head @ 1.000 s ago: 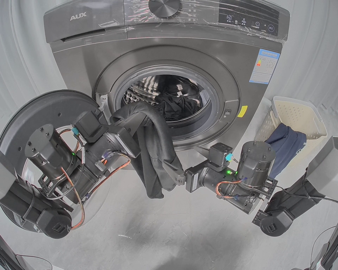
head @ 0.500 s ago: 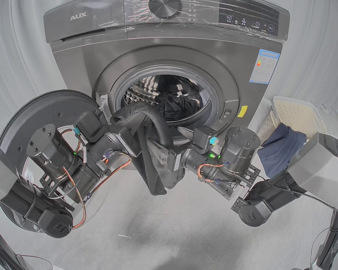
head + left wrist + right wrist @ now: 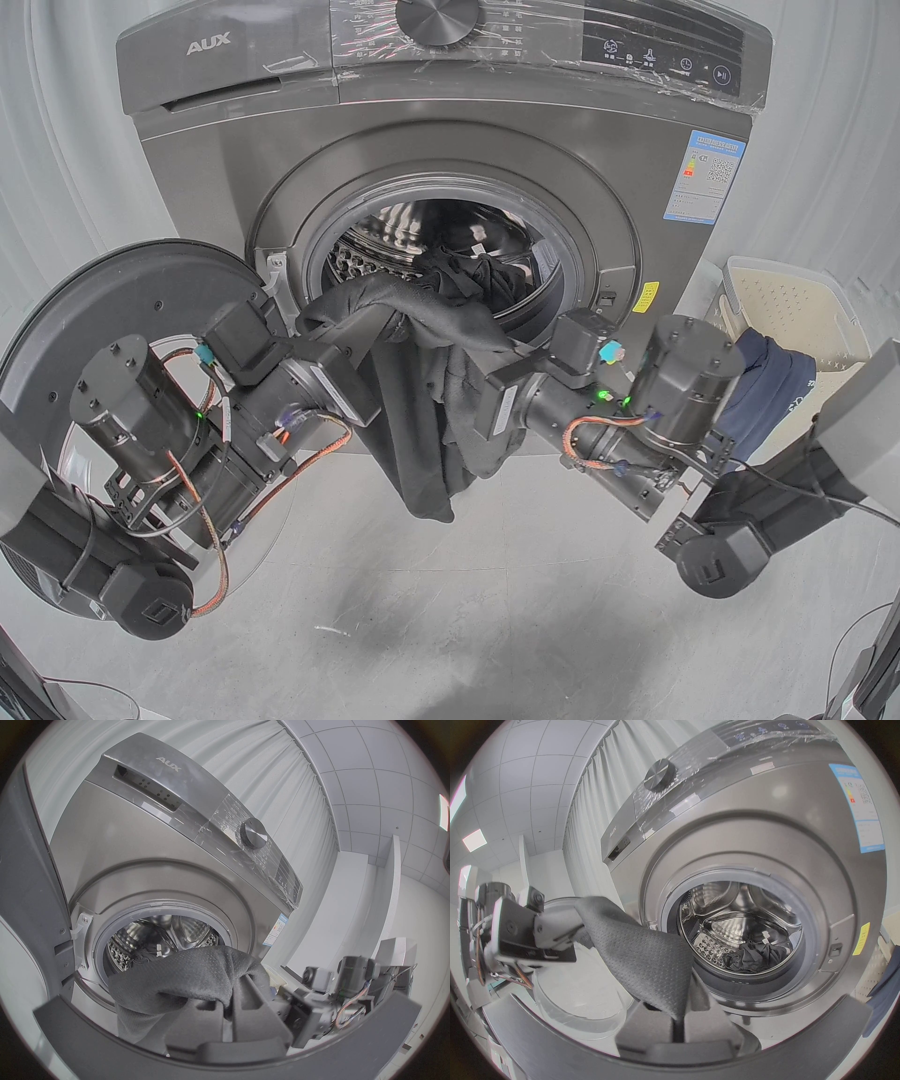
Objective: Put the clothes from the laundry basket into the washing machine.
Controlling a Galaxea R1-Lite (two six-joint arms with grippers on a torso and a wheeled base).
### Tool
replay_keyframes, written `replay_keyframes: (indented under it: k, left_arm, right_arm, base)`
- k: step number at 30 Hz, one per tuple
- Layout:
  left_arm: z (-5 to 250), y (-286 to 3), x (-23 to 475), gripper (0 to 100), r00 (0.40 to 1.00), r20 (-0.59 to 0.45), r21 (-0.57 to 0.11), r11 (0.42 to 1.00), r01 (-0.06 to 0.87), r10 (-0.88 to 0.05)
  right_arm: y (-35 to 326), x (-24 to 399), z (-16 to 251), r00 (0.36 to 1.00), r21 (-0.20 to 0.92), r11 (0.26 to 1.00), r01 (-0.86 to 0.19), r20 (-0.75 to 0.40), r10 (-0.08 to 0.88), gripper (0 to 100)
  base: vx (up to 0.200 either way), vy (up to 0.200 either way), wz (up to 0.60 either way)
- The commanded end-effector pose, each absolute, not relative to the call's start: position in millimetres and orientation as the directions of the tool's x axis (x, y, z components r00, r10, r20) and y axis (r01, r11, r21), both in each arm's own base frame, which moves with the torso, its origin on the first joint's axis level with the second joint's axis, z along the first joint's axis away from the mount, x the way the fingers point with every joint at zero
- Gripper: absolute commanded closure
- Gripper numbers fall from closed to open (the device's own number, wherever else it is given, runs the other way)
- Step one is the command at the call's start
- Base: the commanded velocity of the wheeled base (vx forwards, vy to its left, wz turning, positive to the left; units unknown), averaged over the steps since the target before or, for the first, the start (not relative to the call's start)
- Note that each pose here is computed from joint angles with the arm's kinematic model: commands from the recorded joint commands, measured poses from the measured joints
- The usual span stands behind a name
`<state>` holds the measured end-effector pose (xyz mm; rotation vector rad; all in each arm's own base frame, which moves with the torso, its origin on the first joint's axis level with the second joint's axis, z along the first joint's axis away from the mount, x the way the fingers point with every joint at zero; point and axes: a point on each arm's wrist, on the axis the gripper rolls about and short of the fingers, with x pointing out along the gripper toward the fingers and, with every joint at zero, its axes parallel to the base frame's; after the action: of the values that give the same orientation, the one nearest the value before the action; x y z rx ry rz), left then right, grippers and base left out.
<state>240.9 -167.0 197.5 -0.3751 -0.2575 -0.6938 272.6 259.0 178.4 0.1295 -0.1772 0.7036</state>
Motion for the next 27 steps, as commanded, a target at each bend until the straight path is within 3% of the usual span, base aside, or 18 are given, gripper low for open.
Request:
replay_keyframes:
  k: [1,12,13,18,27]
  left_arm:
    - [194.1,-165.0,232.6,100,0.734,0.332,-0.247,0.697,0.674,-0.592]
    - [191.1,-156.7,220.4,100,0.733,0.313,-0.247,0.693,0.677,-0.604]
    - [191.2,-156.3,219.6,0,0.731,0.313,-0.246,0.692,0.679,-0.607]
    - [194.0,-150.2,203.9,0,0.707,0.311,-0.241,0.666,0.705,-0.636]
    - [188.2,-151.7,205.7,0,0.717,0.291,-0.243,0.676,0.696,-0.634]
  right_arm:
    - [233.0,246.6,200.8,0.728,0.058,0.739,-0.671,0.238,0.643,100]
    - [202.7,203.5,205.6,0.651,0.094,0.651,-0.753,0.243,0.719,100]
    - [202.0,202.8,205.7,0.651,0.094,0.651,-0.754,0.247,0.718,100]
    - [190.6,188.9,187.7,0.643,0.095,0.644,-0.759,0.262,0.719,100]
    - [195.0,183.8,194.7,0.624,0.097,0.630,-0.771,0.313,0.716,100]
  base:
    - [0.000,0.000,0.00]
    - [0.000,0.000,0.00]
    - [0.000,0.000,0.00]
    - [0.000,0.000,0.00]
    - [0.000,0.000,0.00]
